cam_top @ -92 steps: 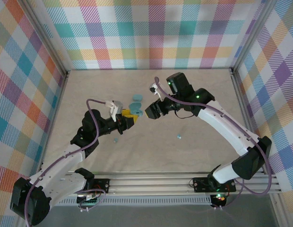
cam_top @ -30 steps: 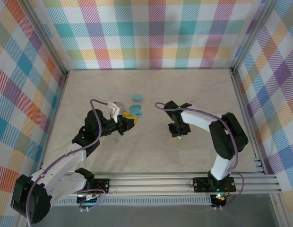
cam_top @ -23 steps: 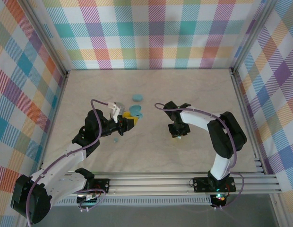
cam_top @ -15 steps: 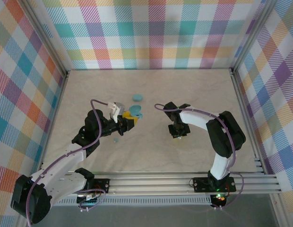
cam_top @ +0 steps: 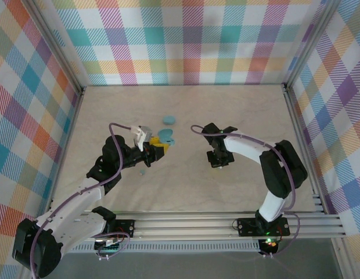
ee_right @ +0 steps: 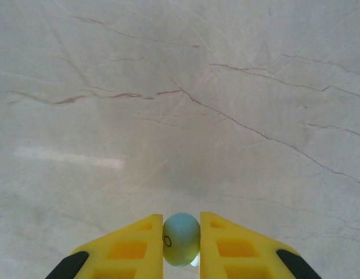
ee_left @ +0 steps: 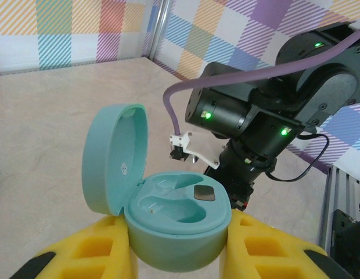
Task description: Insert the wireless bluetooth earbuds into the charging case
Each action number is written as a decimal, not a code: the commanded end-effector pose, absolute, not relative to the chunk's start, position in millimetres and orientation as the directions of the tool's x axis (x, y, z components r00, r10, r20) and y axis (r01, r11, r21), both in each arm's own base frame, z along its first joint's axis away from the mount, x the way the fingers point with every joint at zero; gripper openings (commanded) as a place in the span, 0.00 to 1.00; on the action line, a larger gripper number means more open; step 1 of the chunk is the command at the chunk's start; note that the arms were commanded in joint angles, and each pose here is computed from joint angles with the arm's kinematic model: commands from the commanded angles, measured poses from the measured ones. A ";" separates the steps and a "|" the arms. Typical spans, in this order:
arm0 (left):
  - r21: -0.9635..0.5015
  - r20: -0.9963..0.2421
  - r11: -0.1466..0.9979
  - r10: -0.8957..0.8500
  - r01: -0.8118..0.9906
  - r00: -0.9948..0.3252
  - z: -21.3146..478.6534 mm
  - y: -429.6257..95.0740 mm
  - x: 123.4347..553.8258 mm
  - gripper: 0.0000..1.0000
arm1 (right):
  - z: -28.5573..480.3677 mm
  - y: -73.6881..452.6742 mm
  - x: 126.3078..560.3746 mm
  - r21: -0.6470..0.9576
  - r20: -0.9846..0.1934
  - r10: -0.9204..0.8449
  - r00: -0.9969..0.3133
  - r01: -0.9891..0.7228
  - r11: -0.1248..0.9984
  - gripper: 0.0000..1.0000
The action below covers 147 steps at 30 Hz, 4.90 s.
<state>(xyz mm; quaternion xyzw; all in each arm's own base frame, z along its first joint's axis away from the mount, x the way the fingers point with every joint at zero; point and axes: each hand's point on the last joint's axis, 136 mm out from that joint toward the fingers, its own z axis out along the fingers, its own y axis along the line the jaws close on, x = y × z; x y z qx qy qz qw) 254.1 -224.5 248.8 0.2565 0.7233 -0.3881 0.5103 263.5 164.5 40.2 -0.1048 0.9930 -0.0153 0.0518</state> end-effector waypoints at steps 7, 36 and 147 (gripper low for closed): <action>-0.232 -0.968 0.510 -0.040 0.828 -0.246 267.3 -225.6 240.5 0.00 | 116.9 202.4 267.3 0.193 -0.272 -0.259 -0.927 -0.316 0.929 0.13; -0.081 -0.996 0.493 -0.013 0.866 -0.086 269.8 -219.2 222.0 0.00 | 321.7 328.6 214.1 0.725 -0.563 -0.270 -0.781 -0.623 0.293 0.14; -0.129 -0.992 0.571 -0.064 0.811 -0.112 300.1 -208.7 232.5 0.00 | 316.2 287.6 259.4 0.564 -0.698 0.014 -0.716 -0.538 0.627 0.49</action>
